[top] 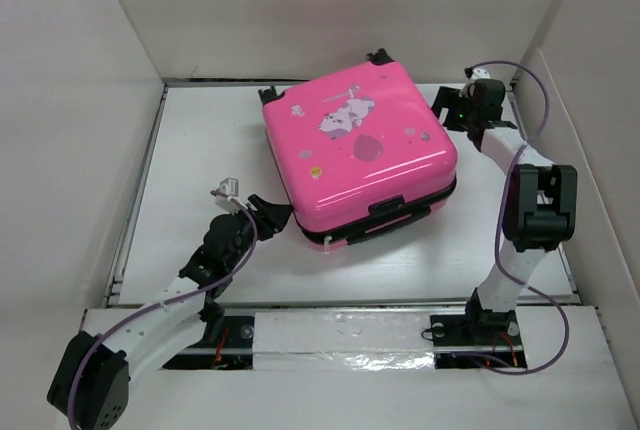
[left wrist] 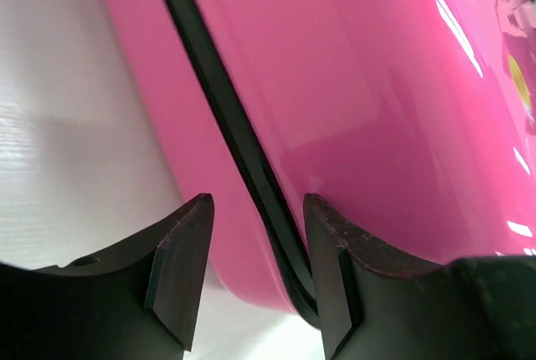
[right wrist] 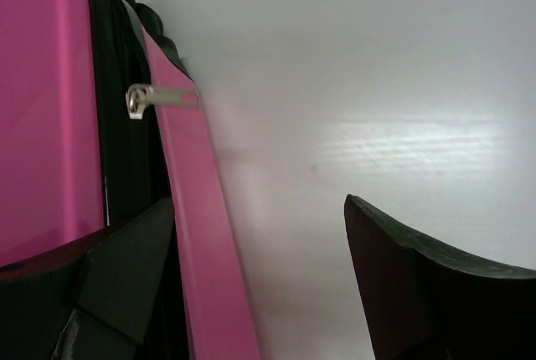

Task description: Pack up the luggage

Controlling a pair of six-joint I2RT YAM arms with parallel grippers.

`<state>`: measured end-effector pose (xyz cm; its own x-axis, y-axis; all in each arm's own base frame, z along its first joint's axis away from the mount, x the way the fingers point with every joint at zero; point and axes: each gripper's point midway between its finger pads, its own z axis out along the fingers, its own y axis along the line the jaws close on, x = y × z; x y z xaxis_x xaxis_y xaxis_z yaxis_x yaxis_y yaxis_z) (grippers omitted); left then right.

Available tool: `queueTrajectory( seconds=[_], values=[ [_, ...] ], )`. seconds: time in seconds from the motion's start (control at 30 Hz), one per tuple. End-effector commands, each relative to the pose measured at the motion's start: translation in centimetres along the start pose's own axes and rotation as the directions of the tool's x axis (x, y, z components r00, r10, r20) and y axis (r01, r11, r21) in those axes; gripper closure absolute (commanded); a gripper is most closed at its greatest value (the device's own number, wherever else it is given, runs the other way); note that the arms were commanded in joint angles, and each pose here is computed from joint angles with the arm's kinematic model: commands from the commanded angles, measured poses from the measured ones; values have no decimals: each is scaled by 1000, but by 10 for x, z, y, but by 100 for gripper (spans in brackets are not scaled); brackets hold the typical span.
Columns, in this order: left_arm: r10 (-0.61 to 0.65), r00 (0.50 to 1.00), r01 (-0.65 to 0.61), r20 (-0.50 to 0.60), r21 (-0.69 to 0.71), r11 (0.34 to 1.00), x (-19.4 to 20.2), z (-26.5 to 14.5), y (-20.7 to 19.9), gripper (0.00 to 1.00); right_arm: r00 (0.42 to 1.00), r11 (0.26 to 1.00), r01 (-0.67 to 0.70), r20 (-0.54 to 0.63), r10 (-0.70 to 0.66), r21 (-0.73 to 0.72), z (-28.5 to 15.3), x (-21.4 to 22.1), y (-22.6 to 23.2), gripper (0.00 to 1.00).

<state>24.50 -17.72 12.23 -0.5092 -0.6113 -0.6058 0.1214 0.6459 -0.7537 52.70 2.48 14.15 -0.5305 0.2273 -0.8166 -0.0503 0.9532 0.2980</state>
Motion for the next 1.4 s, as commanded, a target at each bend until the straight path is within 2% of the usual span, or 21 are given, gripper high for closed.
queueTrajectory(
  seconds=[0.0,0.13,0.27,0.4,0.6,0.7,0.73,0.8,0.83,0.87,0.9,0.93,0.97,1.03,1.1,1.13,1.17,1.2,1.23,1.3,1.37],
  values=[
    [49,997,-39,-64,156,987,13,-1,-38,55,976,929,51,-178,-124,-366,-14,53,130,11],
    [67,994,-43,-88,246,968,27,-1,-66,56,969,895,30,-206,-135,-446,-4,65,139,11],
    [105,984,-57,-141,308,950,52,-2,-99,57,938,880,86,-260,-229,-466,-1,75,143,11],
    [103,987,-61,-127,298,953,56,1,-107,56,963,912,115,-181,-199,-394,-9,41,125,10],
    [82,997,-76,-11,296,952,21,-11,-119,54,979,912,156,-64,-194,-379,-47,-18,117,9],
    [75,997,-80,25,306,949,8,-16,-127,53,984,938,177,29,-176,-299,-77,-63,112,9],
    [71,997,-76,28,306,949,7,-16,-129,52,980,945,185,120,-157,-270,-100,-87,106,9],
    [67,997,-71,25,307,949,7,-15,-129,52,973,957,154,208,-103,-247,-126,-105,107,12],
    [65,998,-69,25,309,948,8,-13,-130,51,961,957,162,259,-98,-242,-140,-112,110,14],
    [64,998,-67,19,310,948,9,-12,-131,51,916,947,213,387,-107,-241,-179,-136,123,21],
    [65,998,-65,11,309,949,11,-10,-131,51,916,948,214,385,-111,-236,-184,-120,125,30],
    [67,998,-64,1,308,949,15,-6,-131,51,907,942,232,405,-119,-243,-196,-115,134,47],
    [63,998,-59,-4,320,946,16,-4,-136,51,881,916,286,454,-135,-283,-228,-111,161,81],
    [62,998,-50,-24,337,940,20,-1,-141,50,891,893,318,423,-166,-319,-235,-67,177,99],
    [53,998,-41,-22,358,933,17,-1,-151,50,874,848,358,459,-158,-390,-272,-35,213,100],
    [49,999,-40,-16,362,931,14,0,-154,50,900,848,340,404,-167,-407,-264,3,210,100],
    [30,1000,-27,-1,370,929,8,0,-160,50,908,842,330,389,-158,-427,-271,22,215,100],
    [17,1000,-18,6,383,924,4,-1,-166,49,905,821,316,412,-110,-476,-299,34,227,100],
    [8,1000,-12,12,394,919,0,-2,-171,49,923,822,294,369,-111,-487,-296,65,222,100],
    [-6,999,-11,39,405,914,-14,-3,-187,47,935,809,262,347,-77,-526,-309,90,223,99],
    [-11,997,-18,72,388,922,-28,-5,-195,46,944,775,261,318,-82,-576,-323,118,228,90]
  ],
)
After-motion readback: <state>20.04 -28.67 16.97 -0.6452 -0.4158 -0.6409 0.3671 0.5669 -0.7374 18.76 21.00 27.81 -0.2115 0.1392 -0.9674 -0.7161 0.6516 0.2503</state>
